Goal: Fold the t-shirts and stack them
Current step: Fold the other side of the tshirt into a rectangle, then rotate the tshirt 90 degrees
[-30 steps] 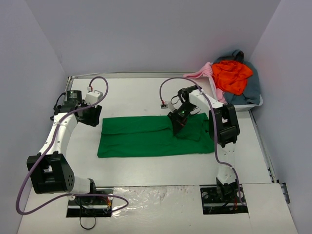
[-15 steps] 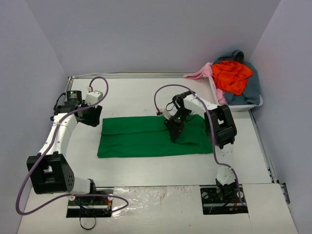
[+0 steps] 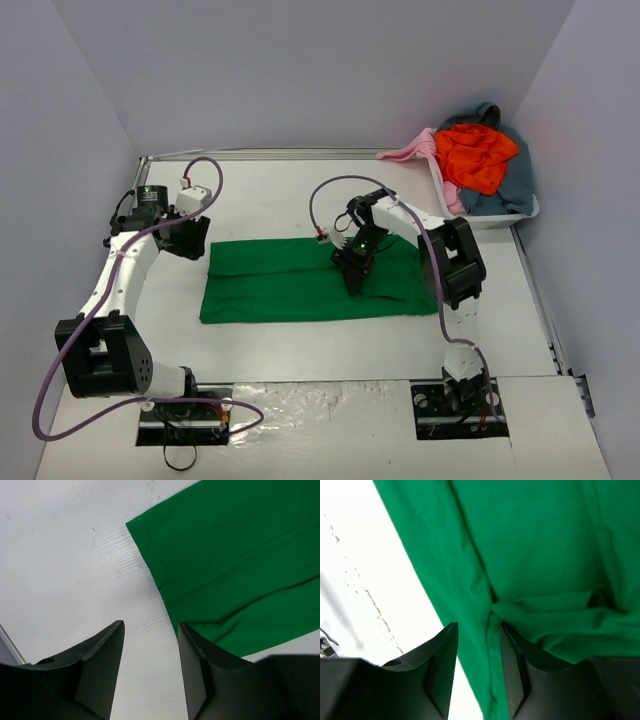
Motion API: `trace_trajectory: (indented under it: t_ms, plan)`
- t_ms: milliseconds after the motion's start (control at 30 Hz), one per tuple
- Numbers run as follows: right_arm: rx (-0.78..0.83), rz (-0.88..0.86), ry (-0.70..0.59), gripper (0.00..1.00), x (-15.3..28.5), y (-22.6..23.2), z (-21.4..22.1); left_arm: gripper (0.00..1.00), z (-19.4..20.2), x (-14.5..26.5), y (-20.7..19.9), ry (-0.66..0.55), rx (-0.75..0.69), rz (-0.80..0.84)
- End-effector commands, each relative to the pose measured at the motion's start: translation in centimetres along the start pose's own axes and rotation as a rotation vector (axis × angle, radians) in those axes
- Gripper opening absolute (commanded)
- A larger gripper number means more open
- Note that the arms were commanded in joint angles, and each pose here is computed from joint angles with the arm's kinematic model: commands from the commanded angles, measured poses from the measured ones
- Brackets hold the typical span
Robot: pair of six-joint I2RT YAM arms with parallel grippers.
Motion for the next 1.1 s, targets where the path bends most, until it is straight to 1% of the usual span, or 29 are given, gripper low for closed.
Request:
trace_trajectory:
  t_ms: [0,167,233,333,367,400,433,467,533,567,700,733,800,867,1067]
  plan:
    - [0.021,0.045,-0.019,0.36,3.2,2.6,-0.7,0.46,-1.0,1.8,-0.3,-0.038,-0.026,0.009]
    - [0.057,0.125,-0.045,0.39,6.1,4.2,-1.4,0.46,-1.8,3.0,-0.5,-0.055,-0.054,0.004]
    - [0.060,0.159,-0.015,0.40,6.8,4.4,-0.7,0.46,-2.3,3.6,-0.7,-0.068,-0.063,0.009]
    - [0.058,0.206,-0.023,0.39,7.9,4.7,-0.1,0.46,-2.4,4.2,-1.2,-0.077,-0.075,0.030]
    - [0.045,0.230,-0.038,0.37,8.2,4.3,0.0,0.46,-2.5,4.2,-1.5,-0.075,-0.085,0.041]
    - [0.024,0.236,-0.032,0.27,8.0,4.1,0.6,0.45,-2.5,4.2,-1.7,-0.074,-0.088,0.051]
    - [-0.001,0.267,-0.023,0.13,8.3,3.9,1.1,0.34,-2.5,4.0,-2.1,-0.072,-0.092,0.078]
    - [-0.012,0.320,-0.034,0.00,8.5,2.9,1.1,0.26,-2.5,3.8,-2.5,-0.069,-0.097,0.095]
    - [-0.078,0.387,0.011,0.00,8.6,2.0,3.2,0.09,-2.6,3.3,-3.0,-0.059,-0.106,0.117]
    - [-0.088,0.407,0.011,0.00,8.6,1.6,3.6,0.03,-2.5,2.8,-3.2,-0.046,-0.109,0.128]
    - [-0.184,0.474,0.014,0.00,9.0,0.0,6.3,0.02,-2.7,1.3,-4.2,-0.046,-0.143,0.163]
    - [-0.223,0.492,0.013,0.00,9.2,-0.5,7.3,0.02,-3.1,0.7,-5.4,-0.054,-0.180,0.190]
    - [-0.262,0.542,0.019,0.00,9.7,-1.4,8.3,0.03,-3.1,-0.1,-5.8,-0.054,-0.190,0.198]
    - [-0.303,0.571,0.035,0.00,9.8,-2.1,9.6,0.02,-3.1,-1.6,-6.3,-0.030,-0.201,0.218]
    - [-0.345,0.579,0.064,0.00,9.3,-2.5,10.6,0.02,-2.4,-5.4,-7.0,0.050,-0.186,0.290]
Point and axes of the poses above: each gripper's point midway between its finger pads, its own x axis back along the fingers, its own y axis along the line the jaws close on, z = x × y, the point moved 2 cm from there along x, back along the fingers, and after that the axes turned 12 degrees about x, right-handed, at the moved point
